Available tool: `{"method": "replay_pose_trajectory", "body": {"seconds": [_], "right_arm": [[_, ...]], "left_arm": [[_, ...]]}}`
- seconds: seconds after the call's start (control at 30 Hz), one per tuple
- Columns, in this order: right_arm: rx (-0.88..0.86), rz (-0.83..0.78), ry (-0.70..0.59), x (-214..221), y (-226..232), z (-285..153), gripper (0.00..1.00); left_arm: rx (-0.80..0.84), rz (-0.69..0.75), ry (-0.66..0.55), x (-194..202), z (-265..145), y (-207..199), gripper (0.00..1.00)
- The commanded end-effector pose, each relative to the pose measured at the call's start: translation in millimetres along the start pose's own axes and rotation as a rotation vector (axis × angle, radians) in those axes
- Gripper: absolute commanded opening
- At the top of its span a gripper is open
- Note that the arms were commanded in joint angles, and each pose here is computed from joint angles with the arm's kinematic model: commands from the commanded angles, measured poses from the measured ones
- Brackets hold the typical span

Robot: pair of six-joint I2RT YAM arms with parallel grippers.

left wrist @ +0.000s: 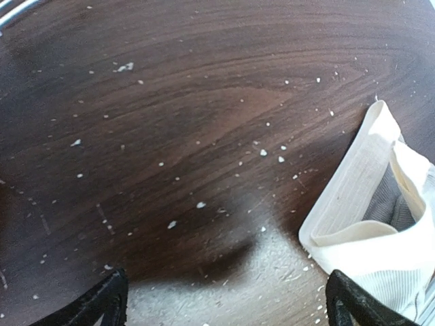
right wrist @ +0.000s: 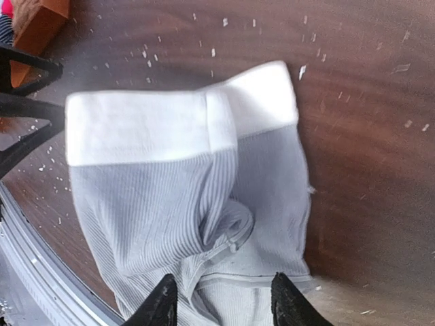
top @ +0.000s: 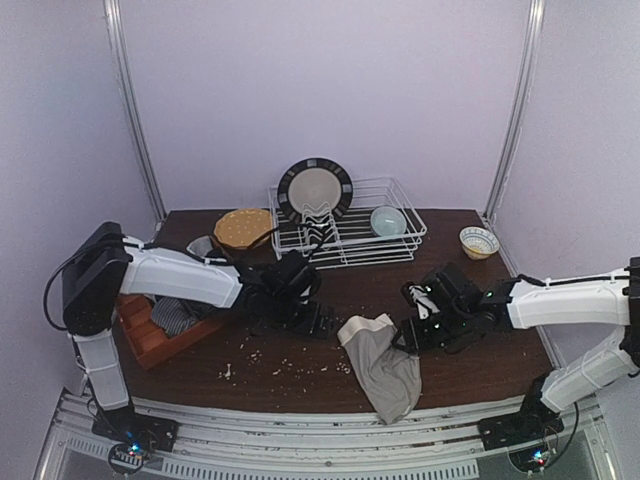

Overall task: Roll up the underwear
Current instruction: Adjust the underwear at the center of the board, then smooth out the underwear at the center of the board.

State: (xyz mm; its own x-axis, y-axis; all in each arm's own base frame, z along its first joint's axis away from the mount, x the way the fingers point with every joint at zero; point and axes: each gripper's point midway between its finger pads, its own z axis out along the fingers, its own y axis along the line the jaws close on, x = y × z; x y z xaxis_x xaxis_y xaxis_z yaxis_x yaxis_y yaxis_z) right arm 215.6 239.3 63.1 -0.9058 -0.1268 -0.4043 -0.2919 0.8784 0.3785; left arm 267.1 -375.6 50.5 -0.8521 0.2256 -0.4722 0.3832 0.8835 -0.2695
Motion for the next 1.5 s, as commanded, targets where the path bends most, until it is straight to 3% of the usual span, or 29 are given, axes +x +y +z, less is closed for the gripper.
{"method": "replay_pose_trajectory", "body": {"seconds": [0.0, 0.4, 0.5, 0.6, 0.63, 0.87, 1.27, 1.3, 1.4, 1.47], "right_arm": [[-0.045, 0.015, 0.054, 15, 11, 12, 0.42], [-0.034, 0.063, 0.12, 25, 10, 41, 0.3], [-0.06, 0.076, 0.119, 23, 16, 42, 0.2], [-0.068, 0.079, 0.1, 18, 19, 37, 0.01], [-0.07, 0.077, 0.088, 17, 19, 34, 0.0], [0.018, 0.074, 0.018, 15, 1, -1, 0.0], [0.196, 0.114, 0.074, 57, -50, -2, 0.0], [0.193, 0.115, 0.083, 61, -51, -2, 0.05], [0.176, 0.118, 0.072, 61, -49, -6, 0.33], [0.165, 0.113, 0.031, 52, -45, -14, 0.4]], "left_arm": [[0.043, 0.017, 0.028, -2, 8, -12, 0.98], [0.036, 0.015, 0.077, 9, 29, -10, 0.98], [0.035, 0.016, 0.078, 10, 31, -9, 0.98], [0.038, 0.015, 0.081, 11, 32, -9, 0.98], [0.038, 0.014, 0.081, 11, 33, -9, 0.98], [0.036, 0.017, 0.091, 14, 39, -8, 0.98], [0.017, 0.017, 0.105, 20, 41, -3, 0.98], [0.013, 0.017, 0.104, 19, 40, -2, 0.98], [0.002, 0.025, 0.094, 16, 34, -1, 0.98], [-0.004, 0.038, 0.067, 9, 23, -4, 0.98]]}}
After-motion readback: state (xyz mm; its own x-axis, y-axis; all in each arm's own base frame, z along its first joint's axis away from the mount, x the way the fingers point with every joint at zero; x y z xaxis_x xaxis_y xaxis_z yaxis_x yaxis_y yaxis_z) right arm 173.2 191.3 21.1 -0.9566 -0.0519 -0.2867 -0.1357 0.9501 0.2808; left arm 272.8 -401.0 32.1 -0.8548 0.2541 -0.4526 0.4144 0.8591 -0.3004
